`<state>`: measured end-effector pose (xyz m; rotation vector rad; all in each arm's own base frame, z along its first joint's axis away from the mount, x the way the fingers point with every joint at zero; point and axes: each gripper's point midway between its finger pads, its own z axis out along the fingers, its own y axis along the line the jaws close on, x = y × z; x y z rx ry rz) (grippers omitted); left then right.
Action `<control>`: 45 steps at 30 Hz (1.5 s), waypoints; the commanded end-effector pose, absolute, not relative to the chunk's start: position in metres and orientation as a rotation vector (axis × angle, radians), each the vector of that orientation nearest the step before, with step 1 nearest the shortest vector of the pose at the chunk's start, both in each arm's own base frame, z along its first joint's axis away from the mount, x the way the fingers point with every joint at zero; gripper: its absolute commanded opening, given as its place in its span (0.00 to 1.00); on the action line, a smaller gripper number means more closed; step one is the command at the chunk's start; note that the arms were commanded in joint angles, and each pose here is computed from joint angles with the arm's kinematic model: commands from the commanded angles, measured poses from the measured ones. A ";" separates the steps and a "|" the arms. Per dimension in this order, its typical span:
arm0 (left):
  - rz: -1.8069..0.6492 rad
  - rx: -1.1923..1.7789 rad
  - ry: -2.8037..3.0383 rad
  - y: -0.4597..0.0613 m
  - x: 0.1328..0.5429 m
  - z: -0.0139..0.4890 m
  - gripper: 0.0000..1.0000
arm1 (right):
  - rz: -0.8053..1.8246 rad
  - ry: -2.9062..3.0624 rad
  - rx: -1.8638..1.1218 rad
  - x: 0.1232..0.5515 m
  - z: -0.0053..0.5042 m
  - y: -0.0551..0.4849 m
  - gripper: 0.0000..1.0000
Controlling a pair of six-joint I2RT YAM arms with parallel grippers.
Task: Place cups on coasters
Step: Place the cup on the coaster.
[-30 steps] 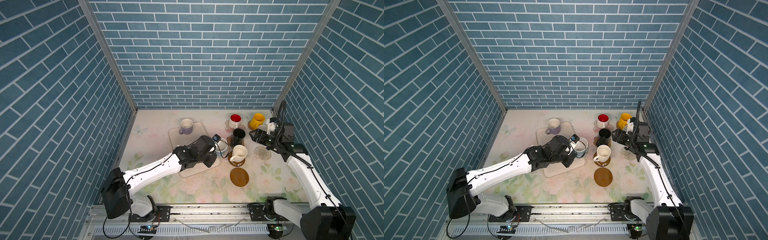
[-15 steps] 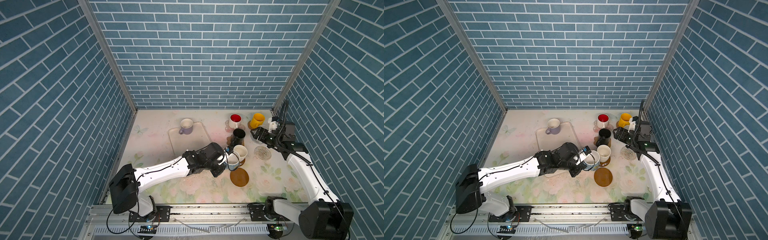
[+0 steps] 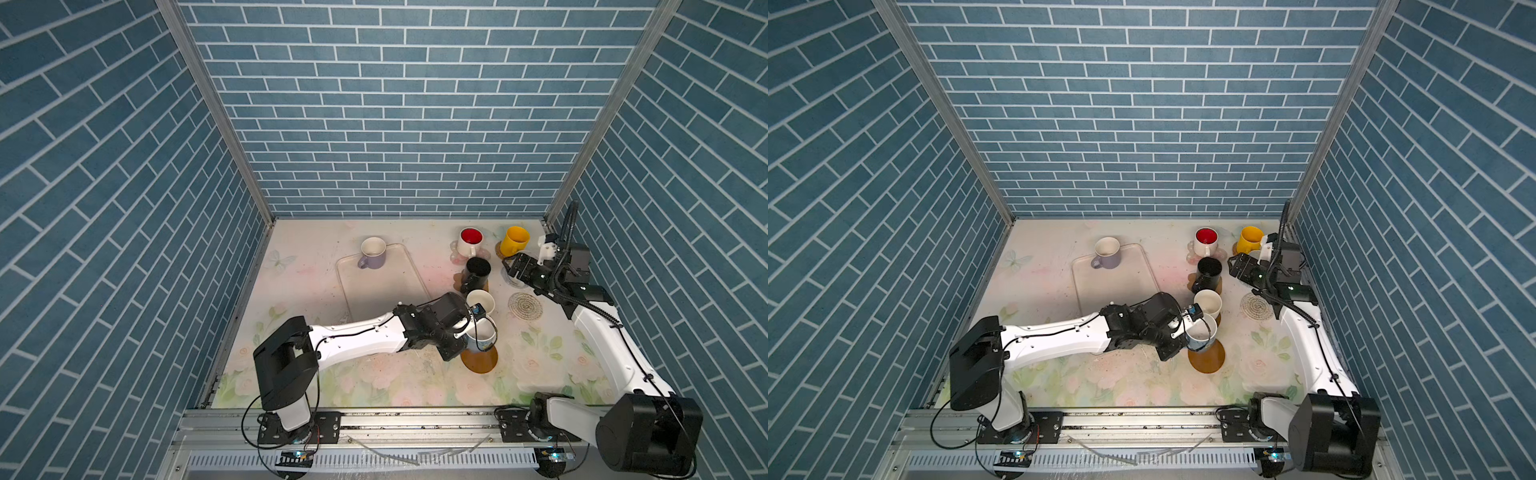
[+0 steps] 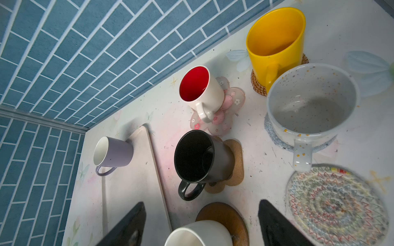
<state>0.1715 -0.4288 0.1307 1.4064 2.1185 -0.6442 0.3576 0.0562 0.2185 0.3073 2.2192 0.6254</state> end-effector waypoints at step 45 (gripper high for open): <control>-0.616 1.502 2.055 -0.459 0.167 0.099 0.41 | 0.669 2.207 0.337 0.356 0.208 0.051 0.83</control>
